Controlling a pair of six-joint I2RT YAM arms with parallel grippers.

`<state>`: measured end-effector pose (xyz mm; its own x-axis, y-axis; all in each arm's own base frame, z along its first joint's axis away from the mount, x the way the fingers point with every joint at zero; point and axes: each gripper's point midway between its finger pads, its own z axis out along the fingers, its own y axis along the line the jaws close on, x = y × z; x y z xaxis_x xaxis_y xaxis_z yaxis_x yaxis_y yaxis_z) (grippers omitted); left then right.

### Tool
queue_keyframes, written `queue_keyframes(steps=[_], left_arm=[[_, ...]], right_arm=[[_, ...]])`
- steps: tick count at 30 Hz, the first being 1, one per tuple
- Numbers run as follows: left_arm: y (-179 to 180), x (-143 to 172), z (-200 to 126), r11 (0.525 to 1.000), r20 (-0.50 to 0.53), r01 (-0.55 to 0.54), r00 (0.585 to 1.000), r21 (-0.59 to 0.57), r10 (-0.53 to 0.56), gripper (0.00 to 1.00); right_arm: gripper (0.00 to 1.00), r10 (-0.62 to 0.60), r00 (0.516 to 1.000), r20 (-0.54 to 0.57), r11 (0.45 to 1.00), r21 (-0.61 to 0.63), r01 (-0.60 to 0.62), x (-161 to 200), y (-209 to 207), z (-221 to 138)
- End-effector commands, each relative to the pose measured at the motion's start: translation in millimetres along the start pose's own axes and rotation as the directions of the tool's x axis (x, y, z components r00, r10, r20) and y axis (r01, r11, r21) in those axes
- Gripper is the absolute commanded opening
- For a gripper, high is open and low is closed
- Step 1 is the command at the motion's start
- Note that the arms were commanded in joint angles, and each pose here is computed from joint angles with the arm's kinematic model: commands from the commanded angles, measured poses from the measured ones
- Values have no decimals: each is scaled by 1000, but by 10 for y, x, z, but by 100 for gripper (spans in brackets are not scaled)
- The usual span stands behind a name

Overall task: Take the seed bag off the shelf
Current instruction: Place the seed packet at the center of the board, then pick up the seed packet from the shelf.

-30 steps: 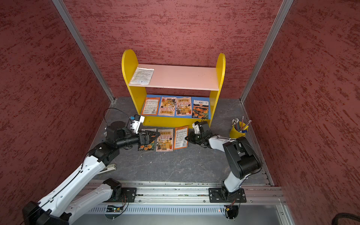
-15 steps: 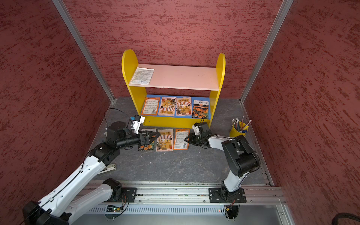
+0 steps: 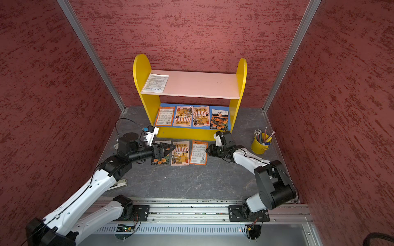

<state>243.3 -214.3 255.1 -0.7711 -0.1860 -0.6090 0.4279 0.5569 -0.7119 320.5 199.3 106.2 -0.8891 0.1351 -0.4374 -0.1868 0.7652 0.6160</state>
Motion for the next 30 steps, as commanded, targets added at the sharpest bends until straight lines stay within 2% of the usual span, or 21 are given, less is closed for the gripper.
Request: queue_keyframes(steps=[1,4,8,11,14,21,27,30], left_arm=[[-117,-103,-5,999,22,-34,999,27,33,100],[-189,-182,2,998,27,-47,999,40,46,100],[-339,-357,2,995,44,-89,995,43,87,100],[-522,-534,17,989,49,-141,989,42,139,100],[-733,-747,26,977,64,-210,976,33,207,100],[-1119,-1313,24,933,106,-356,927,-49,359,100],[-1223,-1816,19,871,150,-450,864,-198,481,100],[-1152,-2100,-2,827,188,-460,825,-323,532,100]], right_arm=[[45,-58,998,35,978,-199,64,-63,473,-263],[49,-70,995,66,932,-350,89,-80,831,-511],[60,-98,987,124,885,-443,144,-131,1149,-832],[81,-122,980,155,857,-483,183,-168,1317,-1012],[97,-136,975,176,832,-514,209,-202,1444,-1136],[98,-154,959,237,785,-560,265,-267,1668,-1379],[98,-146,944,297,786,-544,293,-346,1728,-1488],[98,-143,941,308,788,-540,296,-362,1738,-1487]])
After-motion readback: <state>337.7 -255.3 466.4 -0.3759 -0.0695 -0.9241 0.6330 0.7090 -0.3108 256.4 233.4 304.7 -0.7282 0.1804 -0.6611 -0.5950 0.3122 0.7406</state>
